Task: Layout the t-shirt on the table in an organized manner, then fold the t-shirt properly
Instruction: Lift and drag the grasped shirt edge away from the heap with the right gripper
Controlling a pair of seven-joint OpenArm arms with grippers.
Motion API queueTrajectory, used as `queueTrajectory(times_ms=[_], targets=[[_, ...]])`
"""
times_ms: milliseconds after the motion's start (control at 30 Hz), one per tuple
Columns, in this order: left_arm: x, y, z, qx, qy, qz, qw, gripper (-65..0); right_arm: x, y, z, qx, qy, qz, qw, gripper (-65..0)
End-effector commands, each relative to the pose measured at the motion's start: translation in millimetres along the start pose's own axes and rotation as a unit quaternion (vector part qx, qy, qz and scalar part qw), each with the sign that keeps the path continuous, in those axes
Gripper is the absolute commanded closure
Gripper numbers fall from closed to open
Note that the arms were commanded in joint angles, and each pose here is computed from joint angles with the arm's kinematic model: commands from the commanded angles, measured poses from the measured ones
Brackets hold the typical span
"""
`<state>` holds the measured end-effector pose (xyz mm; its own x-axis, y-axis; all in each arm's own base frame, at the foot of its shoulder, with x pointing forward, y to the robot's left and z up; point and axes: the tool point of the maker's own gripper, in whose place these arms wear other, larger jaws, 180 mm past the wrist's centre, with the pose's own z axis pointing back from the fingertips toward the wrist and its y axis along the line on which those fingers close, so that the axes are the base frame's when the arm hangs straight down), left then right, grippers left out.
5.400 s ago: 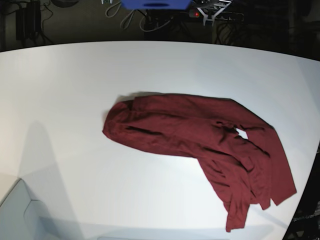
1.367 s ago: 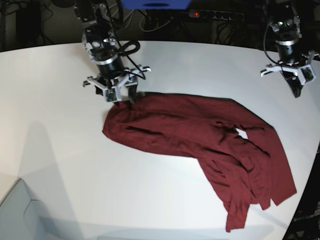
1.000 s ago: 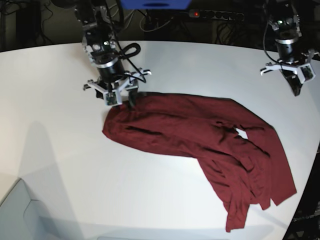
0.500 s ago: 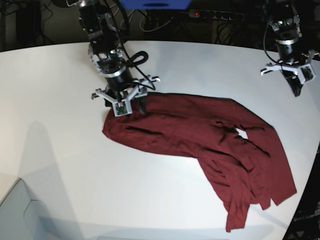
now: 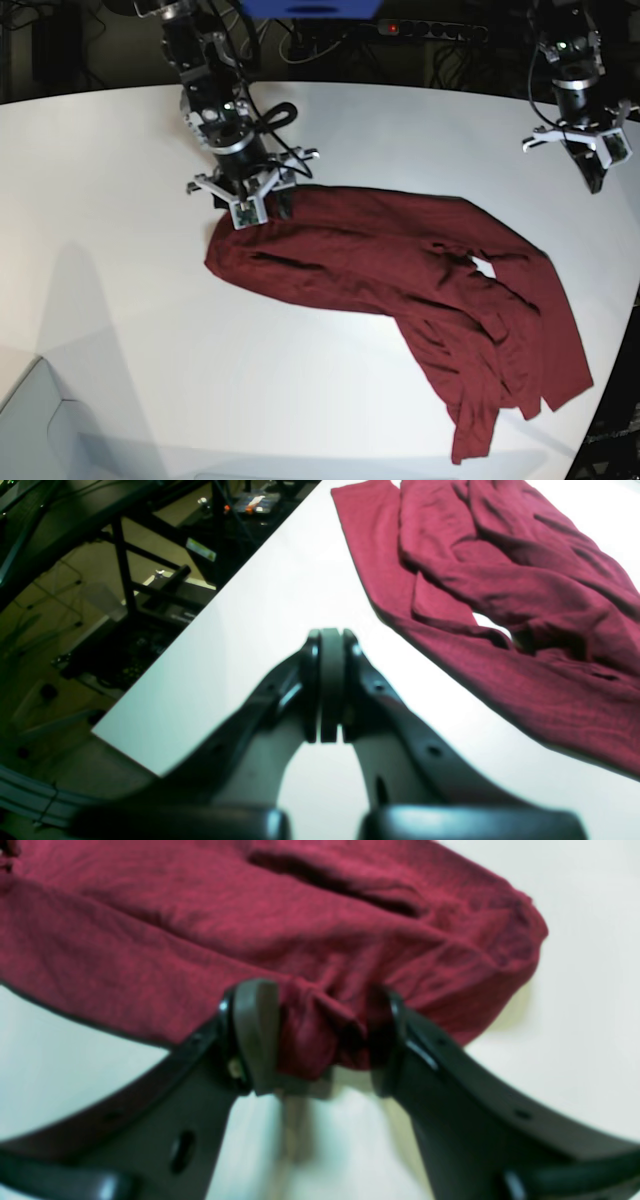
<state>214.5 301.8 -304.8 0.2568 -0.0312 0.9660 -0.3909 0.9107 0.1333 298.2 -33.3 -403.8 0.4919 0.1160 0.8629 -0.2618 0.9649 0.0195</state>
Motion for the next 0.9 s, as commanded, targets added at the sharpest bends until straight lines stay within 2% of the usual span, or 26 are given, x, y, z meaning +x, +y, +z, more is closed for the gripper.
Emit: queueTrajectory(times_ms=[0,100,167,233,300,433,667,867], targets=[[13,4,-1,0.004,-0.024,-0.007,1.0,-0.5,17,0,0,0.0,-0.028,-0.001,0.9996,-29.1],[13,4,-1,0.004,-0.024,-0.007,1.0,-0.5,16,0,0,0.001,-0.026,0.001,0.9997,-28.5],[13,4,-1,0.004,-0.024,-0.007,1.0,-0.5,14,0,0,0.001,-0.024,0.001,0.9997,-24.4],[13,4,-1,0.004,-0.024,-0.007,1.0,-0.5,11,0,1,0.001,-0.021,0.001,0.9998,-14.4],[13,4,-1,0.004,-0.024,-0.006,1.0,-0.4,7,0,3,0.001,-0.016,0.001,0.9999,-0.2],[12,5,0,0.009,-0.024,0.0,1.0,-0.4,-4,1,19,0.003,-0.007,0.005,1.0,0.0],[25,0,-9,0.007,-0.043,0.009,0.999,-0.4,3,10,61,0.011,-0.027,0.0,0.9996,0.0],[34,-3,-21,0.01,-0.059,0.017,0.998,-0.5,-11,12,66,0.011,-0.01,-0.004,0.9999,0.0]])
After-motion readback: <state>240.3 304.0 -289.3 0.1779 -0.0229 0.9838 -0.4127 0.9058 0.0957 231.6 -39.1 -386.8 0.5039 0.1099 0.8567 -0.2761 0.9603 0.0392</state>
